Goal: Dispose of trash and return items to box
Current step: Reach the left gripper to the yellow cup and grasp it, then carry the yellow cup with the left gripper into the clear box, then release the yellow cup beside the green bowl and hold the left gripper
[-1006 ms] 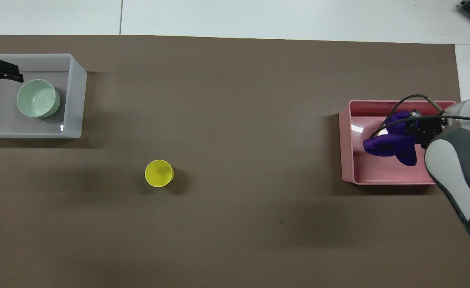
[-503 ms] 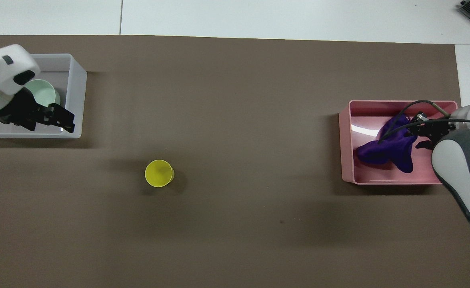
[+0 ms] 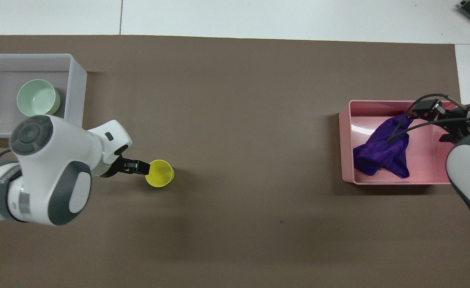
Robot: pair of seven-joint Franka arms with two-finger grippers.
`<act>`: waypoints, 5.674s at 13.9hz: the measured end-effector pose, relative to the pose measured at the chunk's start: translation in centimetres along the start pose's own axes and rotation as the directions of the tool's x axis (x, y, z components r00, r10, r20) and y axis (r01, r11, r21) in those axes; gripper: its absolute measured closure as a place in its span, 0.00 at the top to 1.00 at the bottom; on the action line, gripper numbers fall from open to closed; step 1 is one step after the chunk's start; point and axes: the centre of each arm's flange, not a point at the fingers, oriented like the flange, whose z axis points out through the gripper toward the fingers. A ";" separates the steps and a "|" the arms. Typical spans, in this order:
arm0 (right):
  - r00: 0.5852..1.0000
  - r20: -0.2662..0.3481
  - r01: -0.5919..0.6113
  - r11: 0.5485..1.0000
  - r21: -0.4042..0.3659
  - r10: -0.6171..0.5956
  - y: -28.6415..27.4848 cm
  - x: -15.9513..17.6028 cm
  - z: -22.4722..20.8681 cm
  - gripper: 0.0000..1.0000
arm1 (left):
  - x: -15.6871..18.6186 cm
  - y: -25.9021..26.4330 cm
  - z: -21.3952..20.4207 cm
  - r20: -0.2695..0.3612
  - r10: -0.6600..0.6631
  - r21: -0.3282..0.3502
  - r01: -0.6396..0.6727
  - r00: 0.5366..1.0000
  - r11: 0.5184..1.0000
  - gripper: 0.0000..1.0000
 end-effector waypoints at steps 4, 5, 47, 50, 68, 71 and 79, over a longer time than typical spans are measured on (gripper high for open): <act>0.986 0.029 0.167 0.986 -0.002 -0.166 -4.7 -1.8 -6.0 1.00 | -1.1 2.6 2.5 -0.031 -0.045 0.002 0.045 0.998 0.999 0.92; 0.976 0.038 0.215 0.977 -0.005 -0.215 -5.7 -2.4 -7.2 1.00 | -1.1 2.5 2.6 -0.030 -0.049 0.002 0.050 0.998 0.999 0.81; 0.895 0.203 0.412 0.910 -0.040 -0.396 -7.5 -6.0 -11.0 1.00 | 11.9 -38.5 -7.5 -0.155 -0.256 -0.056 0.250 0.954 0.967 0.03; 0.896 0.204 0.411 0.911 -0.040 -0.396 -7.5 -6.0 -11.0 1.00 | 12.4 -38.0 -5.8 -0.132 -0.246 -0.063 0.240 0.960 0.969 0.05; 0.899 0.180 0.411 0.911 -0.033 -0.399 -7.7 -5.8 -11.3 1.00 | 7.4 -11.7 -26.6 -0.085 -0.071 0.154 0.084 0.994 0.985 1.00; 0.899 0.180 0.411 0.911 -0.033 -0.399 -7.7 -5.8 -11.3 1.00 | 6.2 -11.3 -26.9 -0.051 -0.114 0.144 0.121 0.992 0.982 1.00; 0.899 0.179 0.411 0.911 -0.032 -0.399 -7.7 -5.8 -11.4 1.00 | 4.0 -8.9 -26.0 -0.008 -0.063 0.115 0.063 0.998 0.991 1.00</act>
